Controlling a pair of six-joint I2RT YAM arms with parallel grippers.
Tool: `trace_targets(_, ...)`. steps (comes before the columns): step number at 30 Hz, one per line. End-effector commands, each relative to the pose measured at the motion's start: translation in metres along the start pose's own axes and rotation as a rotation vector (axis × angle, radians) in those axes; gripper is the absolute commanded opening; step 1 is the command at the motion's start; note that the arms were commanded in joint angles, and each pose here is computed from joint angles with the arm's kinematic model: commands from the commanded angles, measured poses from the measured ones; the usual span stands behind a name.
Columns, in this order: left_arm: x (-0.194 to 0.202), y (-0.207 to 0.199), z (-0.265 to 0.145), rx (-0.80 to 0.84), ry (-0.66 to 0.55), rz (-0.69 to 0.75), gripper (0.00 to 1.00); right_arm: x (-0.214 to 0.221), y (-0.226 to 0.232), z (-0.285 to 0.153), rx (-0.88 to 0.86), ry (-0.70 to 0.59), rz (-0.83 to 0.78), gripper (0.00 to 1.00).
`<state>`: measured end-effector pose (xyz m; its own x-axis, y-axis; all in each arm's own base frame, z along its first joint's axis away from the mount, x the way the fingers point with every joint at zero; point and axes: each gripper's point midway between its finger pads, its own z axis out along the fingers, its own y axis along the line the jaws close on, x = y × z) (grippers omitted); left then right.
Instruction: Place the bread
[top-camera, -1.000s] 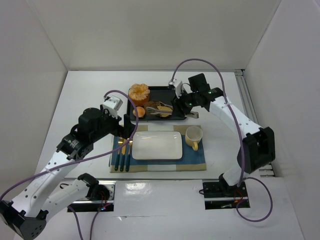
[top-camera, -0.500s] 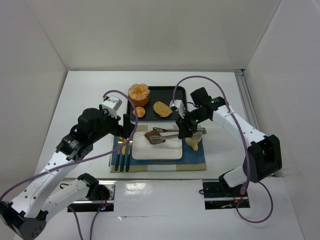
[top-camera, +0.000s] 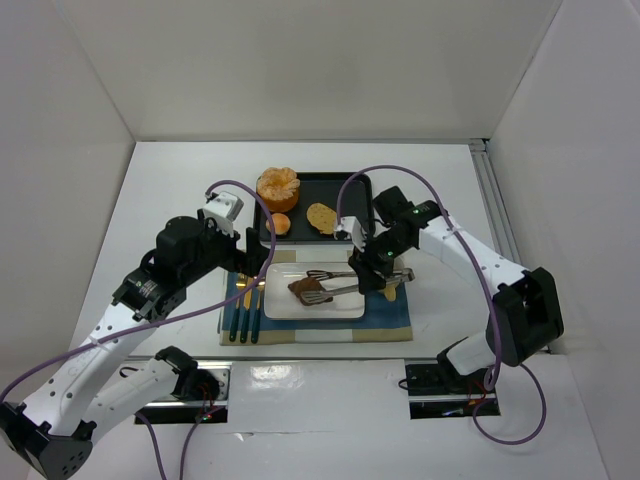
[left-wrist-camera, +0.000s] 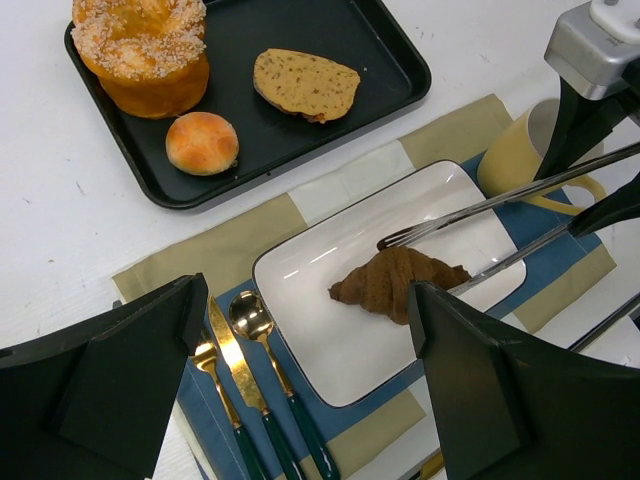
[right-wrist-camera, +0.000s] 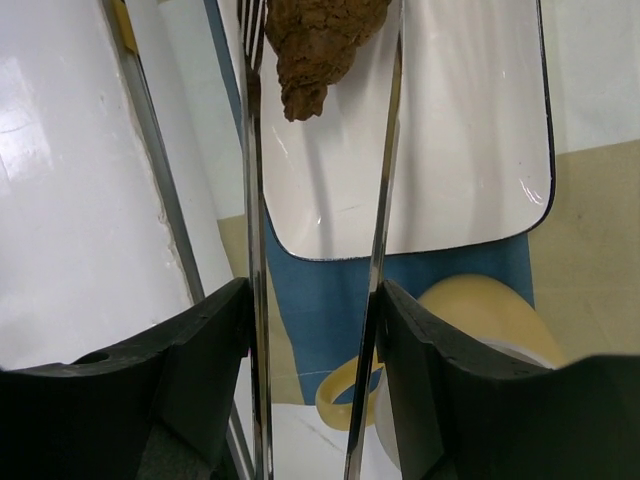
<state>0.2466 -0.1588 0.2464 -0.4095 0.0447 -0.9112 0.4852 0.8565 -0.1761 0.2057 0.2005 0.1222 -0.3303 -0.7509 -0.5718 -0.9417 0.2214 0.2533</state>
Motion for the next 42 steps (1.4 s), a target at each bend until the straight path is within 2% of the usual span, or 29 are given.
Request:
trace_targets(1,-0.013,0.0,0.0,0.001,-0.054,0.025,1.0,-0.002,0.007,-0.005,0.007,-0.008,-0.035,0.61)
trace_targets(10,-0.013,0.0,0.0,0.001,-0.054,0.025,1.0,-0.009,0.011,-0.016,0.034,-0.041,-0.065,0.68)
trace_targets(18,-0.013,0.0,0.0,0.001,-0.054,0.025,1.0,-0.018,0.014,-0.027,0.051,-0.088,-0.079,0.68)
trace_targets(24,-0.013,0.0,0.0,0.001,-0.054,0.025,1.0,-0.051,0.001,-0.082,0.205,-0.263,-0.112,0.68)
trace_targets(27,-0.013,0.0,0.0,0.001,-0.054,0.025,1.0,-0.065,-0.021,-0.12,0.364,-0.362,-0.112,0.68)
trace_targets(30,-0.013,0.0,0.0,0.001,-0.054,0.025,1.0,-0.062,-0.056,-0.15,0.566,-0.418,-0.031,0.68)
trace_targets(32,-0.013,0.0,0.0,0.001,-0.054,0.025,1.0,-0.043,-0.079,-0.157,0.677,-0.418,0.092,0.68)
trace_targets(33,-0.013,0.0,0.0,0.001,-0.054,0.025,1.0,-0.04,-0.095,-0.174,0.764,-0.458,0.12,0.68)
trace_targets(35,-0.014,-0.001,-0.002,0.003,-0.063,0.025,1.0,-0.004,-0.12,-0.18,0.883,-0.455,0.274,0.67)
trace_targets(36,-0.014,-0.001,-0.002,0.003,-0.063,0.025,1.0,0.002,-0.131,-0.186,0.934,-0.476,0.291,0.67)
trace_targets(42,-0.016,-0.003,-0.002,0.013,-0.071,0.026,1.0,0.077,-0.179,-0.18,1.087,-0.411,0.53,0.67)
